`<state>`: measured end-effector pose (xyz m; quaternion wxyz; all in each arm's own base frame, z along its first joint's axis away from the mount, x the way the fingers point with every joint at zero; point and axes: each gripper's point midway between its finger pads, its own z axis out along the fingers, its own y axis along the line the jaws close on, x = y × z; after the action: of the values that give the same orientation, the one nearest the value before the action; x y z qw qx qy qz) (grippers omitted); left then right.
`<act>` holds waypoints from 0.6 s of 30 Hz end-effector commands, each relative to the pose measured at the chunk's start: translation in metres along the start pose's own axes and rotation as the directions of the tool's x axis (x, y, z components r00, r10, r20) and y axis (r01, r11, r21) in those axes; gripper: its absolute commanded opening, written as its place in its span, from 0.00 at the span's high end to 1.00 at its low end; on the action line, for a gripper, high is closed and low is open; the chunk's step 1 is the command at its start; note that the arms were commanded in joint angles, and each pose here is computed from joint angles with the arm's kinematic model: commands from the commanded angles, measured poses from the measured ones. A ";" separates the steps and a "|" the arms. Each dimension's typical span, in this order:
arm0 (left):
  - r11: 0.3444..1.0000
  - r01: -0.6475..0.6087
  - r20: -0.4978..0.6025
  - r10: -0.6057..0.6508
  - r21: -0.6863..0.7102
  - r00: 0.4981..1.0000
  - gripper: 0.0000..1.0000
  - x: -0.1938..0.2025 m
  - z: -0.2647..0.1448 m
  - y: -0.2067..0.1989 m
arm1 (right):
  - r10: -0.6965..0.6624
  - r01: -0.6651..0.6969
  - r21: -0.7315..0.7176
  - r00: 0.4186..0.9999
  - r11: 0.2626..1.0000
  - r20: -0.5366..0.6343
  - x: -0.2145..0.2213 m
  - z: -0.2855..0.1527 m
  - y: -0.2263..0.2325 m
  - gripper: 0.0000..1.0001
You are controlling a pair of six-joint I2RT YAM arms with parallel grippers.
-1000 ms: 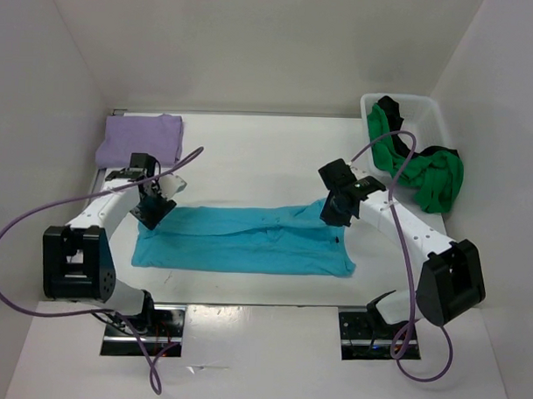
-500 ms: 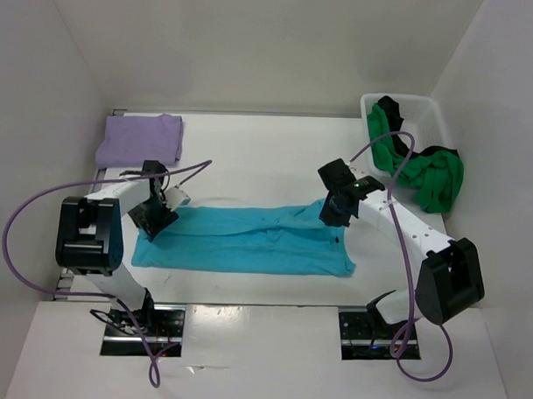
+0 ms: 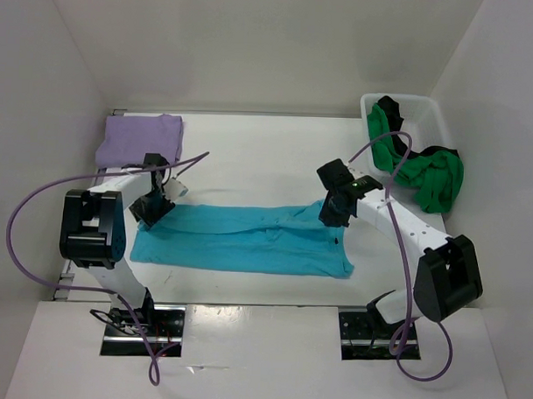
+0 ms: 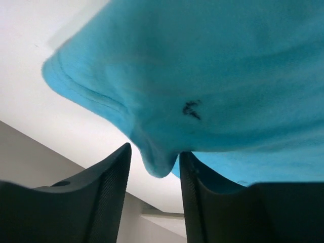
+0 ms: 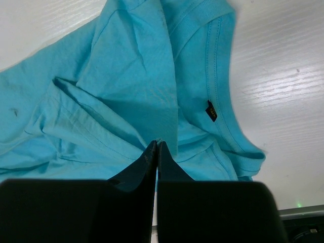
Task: Fold and stack the t-shirts
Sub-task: Fold the other side of the tshirt into a rectangle
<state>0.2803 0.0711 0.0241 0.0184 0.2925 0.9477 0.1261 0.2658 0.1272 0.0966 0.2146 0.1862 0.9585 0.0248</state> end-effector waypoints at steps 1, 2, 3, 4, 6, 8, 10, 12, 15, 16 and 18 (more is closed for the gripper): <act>1.000 0.025 0.024 -0.024 -0.020 0.999 0.48 -0.005 -0.016 0.009 | -0.016 0.016 -0.001 1.000 1.000 0.016 -0.002 0.002 0.003 1.00; 1.000 0.024 0.029 -0.024 -0.012 0.999 0.46 -0.006 -0.016 0.007 | -0.016 0.016 -0.001 1.000 1.000 0.016 -0.002 0.002 0.003 1.00; 1.000 0.015 0.029 -0.015 -0.013 0.999 0.46 -0.006 -0.016 0.008 | -0.019 0.018 0.006 1.000 1.000 0.009 -0.001 0.004 0.002 1.00; 1.000 0.015 0.029 -0.015 -0.013 0.999 0.46 -0.006 -0.016 0.008 | -0.019 0.019 0.006 1.000 1.000 0.009 -0.001 0.004 0.002 1.00; 1.000 0.011 0.014 -0.011 -0.001 1.000 0.54 -0.003 -0.012 0.004 | -0.028 0.028 0.006 1.000 1.000 0.009 -0.001 0.004 0.002 1.00; 1.000 0.006 -0.003 -0.006 0.011 1.000 0.72 -0.002 -0.006 0.002 | -0.028 0.028 0.006 1.000 1.000 0.009 -0.001 0.004 0.002 1.00; 1.000 0.003 -0.008 -0.003 0.028 1.000 0.93 -0.002 -0.003 -0.001 | -0.028 0.028 0.006 1.000 1.000 0.009 -0.001 0.004 0.002 1.00; 0.999 0.003 -0.002 -0.003 0.035 1.000 1.00 -0.006 -0.004 0.000 | -0.023 0.024 -0.007 0.999 1.000 0.022 -0.004 0.002 0.004 1.00; 0.999 0.013 0.008 -0.013 0.045 1.000 1.00 -0.011 -0.005 0.001 | -0.023 0.023 -0.001 0.999 1.000 0.028 -0.005 0.003 0.003 1.00; 0.999 0.025 0.006 -0.025 0.027 1.000 1.00 -0.012 -0.007 0.005 | -0.023 0.023 -0.001 0.999 1.000 0.028 -0.005 0.003 0.003 1.00; 0.998 0.053 0.035 -0.052 -0.022 0.998 1.00 -0.020 -0.015 0.018 | -0.020 0.020 0.010 0.998 1.000 0.056 -0.012 0.001 0.003 1.00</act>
<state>0.2854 0.0688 0.0257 0.0089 0.2942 0.9487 0.1153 0.2660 0.1259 0.0944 0.2132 0.1789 0.9603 0.0189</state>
